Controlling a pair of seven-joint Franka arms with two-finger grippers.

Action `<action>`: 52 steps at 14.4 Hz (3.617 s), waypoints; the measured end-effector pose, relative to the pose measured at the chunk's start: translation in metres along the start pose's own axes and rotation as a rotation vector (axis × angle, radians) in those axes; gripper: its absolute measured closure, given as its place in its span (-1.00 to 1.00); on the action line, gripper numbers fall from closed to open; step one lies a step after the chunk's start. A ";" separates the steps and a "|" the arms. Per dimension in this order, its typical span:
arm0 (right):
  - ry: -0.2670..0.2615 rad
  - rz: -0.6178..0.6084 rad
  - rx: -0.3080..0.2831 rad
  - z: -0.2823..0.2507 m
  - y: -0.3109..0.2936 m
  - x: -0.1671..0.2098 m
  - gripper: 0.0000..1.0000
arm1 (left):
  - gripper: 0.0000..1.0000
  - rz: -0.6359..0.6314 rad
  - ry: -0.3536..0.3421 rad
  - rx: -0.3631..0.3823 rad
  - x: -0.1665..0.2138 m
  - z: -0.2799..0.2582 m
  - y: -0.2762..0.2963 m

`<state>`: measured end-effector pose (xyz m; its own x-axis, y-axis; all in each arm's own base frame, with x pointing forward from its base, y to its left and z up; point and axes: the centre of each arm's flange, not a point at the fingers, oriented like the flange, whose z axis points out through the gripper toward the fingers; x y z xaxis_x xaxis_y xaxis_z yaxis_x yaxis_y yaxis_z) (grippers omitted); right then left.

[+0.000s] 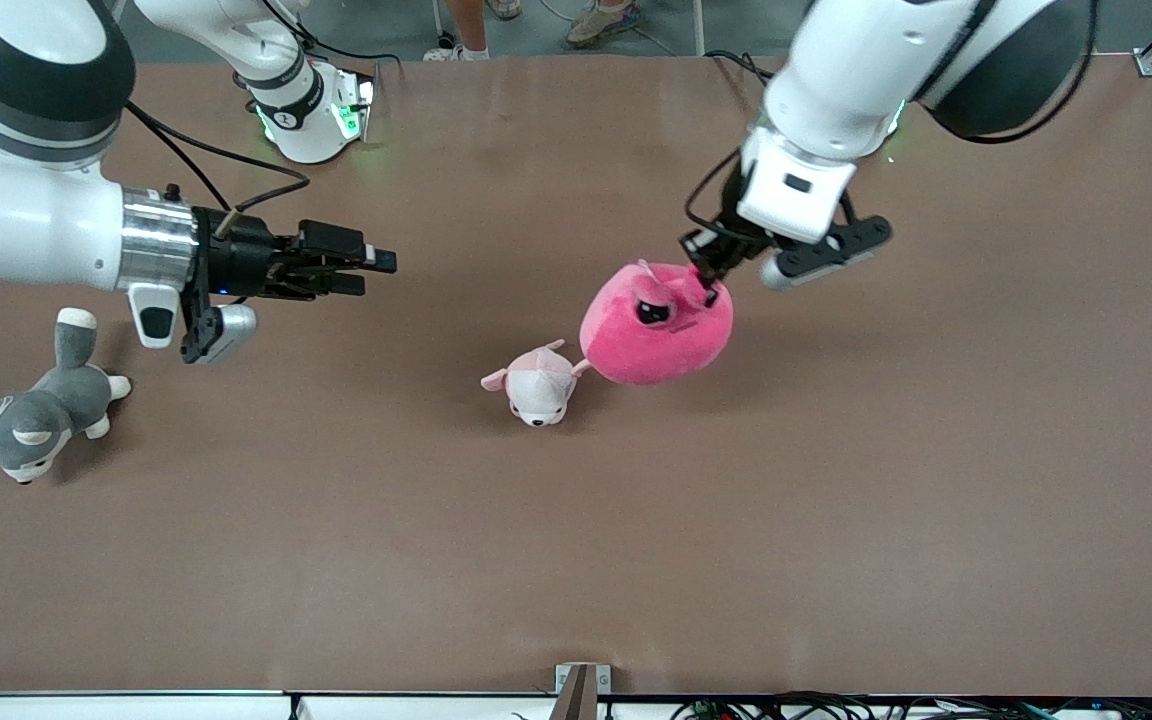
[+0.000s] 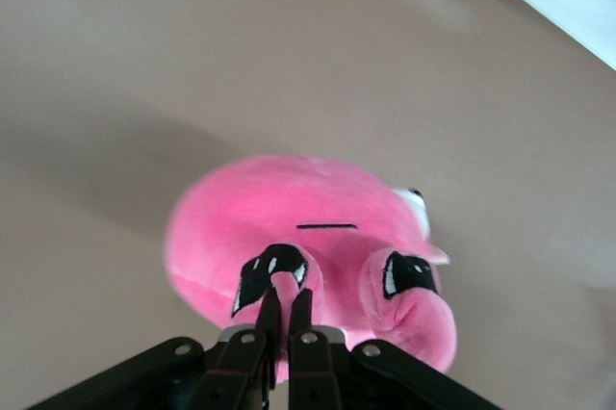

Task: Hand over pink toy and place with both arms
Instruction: 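Carry the pink plush toward the right gripper with the left gripper, then grasp the pink plush with the right gripper beside the left gripper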

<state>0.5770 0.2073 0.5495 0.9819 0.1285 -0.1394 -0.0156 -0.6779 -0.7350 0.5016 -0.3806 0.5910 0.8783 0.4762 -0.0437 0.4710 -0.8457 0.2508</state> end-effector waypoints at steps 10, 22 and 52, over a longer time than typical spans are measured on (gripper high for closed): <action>-0.029 -0.070 -0.002 0.057 -0.043 -0.009 -0.56 | 0.88 -0.230 -0.100 -0.169 -0.079 0.008 0.076; -0.031 -0.100 -0.026 0.072 -0.055 -0.013 -0.55 | 0.88 -0.285 -0.124 -0.197 -0.080 0.006 0.087; 0.040 -0.205 -0.127 0.085 -0.062 -0.008 0.59 | 0.82 -0.287 -0.128 -0.192 -0.079 0.009 0.087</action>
<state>0.5536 0.3096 0.5399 0.9688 0.2457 0.0327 0.2064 -0.7264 -0.6555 0.4745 -0.4941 0.6074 0.7215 0.6434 -0.2558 0.6863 -0.6157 0.3871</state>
